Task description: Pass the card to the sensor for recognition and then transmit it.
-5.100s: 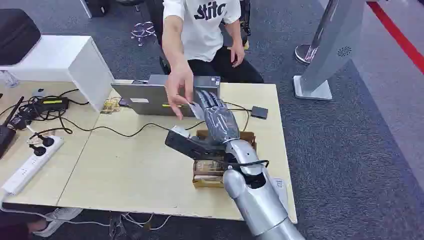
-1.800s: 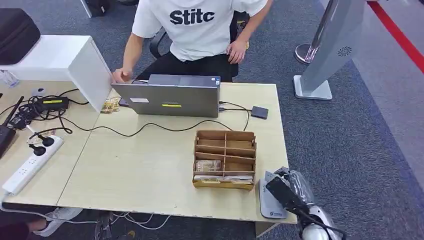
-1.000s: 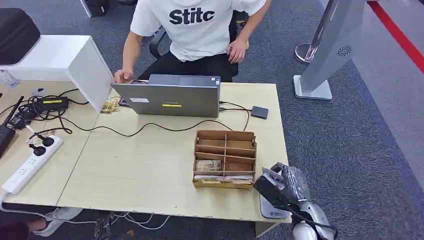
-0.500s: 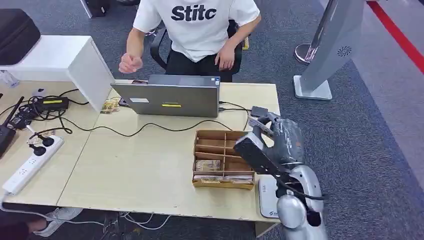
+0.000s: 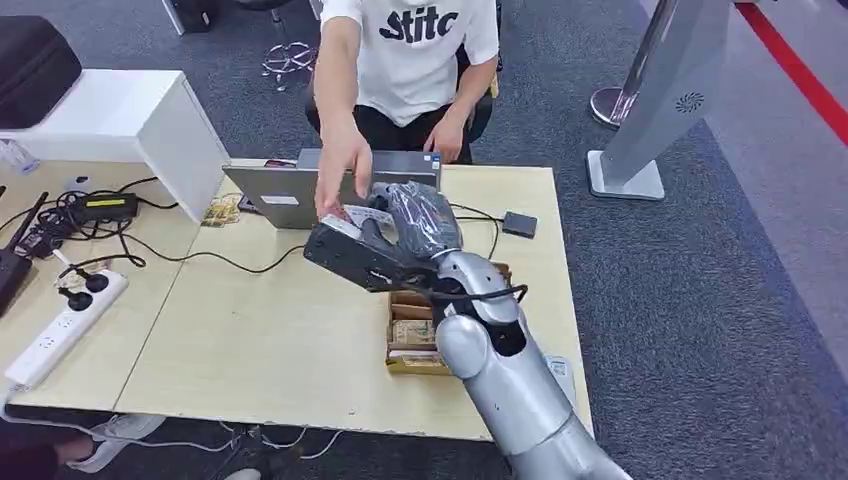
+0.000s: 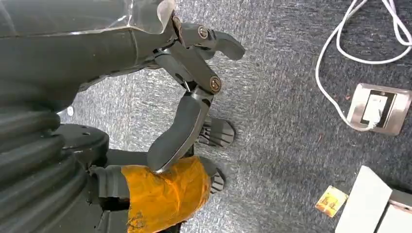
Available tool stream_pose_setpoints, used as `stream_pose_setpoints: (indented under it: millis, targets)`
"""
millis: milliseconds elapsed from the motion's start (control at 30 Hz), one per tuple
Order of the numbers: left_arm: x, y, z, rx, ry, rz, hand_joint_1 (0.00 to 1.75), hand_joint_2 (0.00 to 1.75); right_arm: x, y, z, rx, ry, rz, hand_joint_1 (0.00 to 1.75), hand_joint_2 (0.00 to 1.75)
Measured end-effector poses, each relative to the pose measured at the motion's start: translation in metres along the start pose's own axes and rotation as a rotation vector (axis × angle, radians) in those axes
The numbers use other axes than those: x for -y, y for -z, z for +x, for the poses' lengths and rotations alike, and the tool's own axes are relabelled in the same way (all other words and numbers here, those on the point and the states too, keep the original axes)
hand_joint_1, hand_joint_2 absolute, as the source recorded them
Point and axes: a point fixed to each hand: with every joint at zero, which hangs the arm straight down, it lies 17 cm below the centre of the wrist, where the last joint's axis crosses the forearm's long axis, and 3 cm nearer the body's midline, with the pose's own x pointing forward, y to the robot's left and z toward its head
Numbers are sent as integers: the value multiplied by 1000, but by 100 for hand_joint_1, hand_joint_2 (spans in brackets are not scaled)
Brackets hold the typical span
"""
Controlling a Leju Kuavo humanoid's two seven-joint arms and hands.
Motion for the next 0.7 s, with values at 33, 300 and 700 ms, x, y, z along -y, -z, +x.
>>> stream_pose_setpoints:
  millis: [33, 300, 700]
  targets:
    - [1, 0, 0, -1, 1, -1, 0, 175, -2, 2, -1, -5, -3, 7, 175, 175]
    - [4, -1, -1, -3, 3, -10, 0, 175, -7, 10, -10, -22, -21, 33, 175, 175]
    - [5, -1, -1, -2, 7, -11, 0, 175, -6, 16, -16, -46, -35, 39, 47, 175]
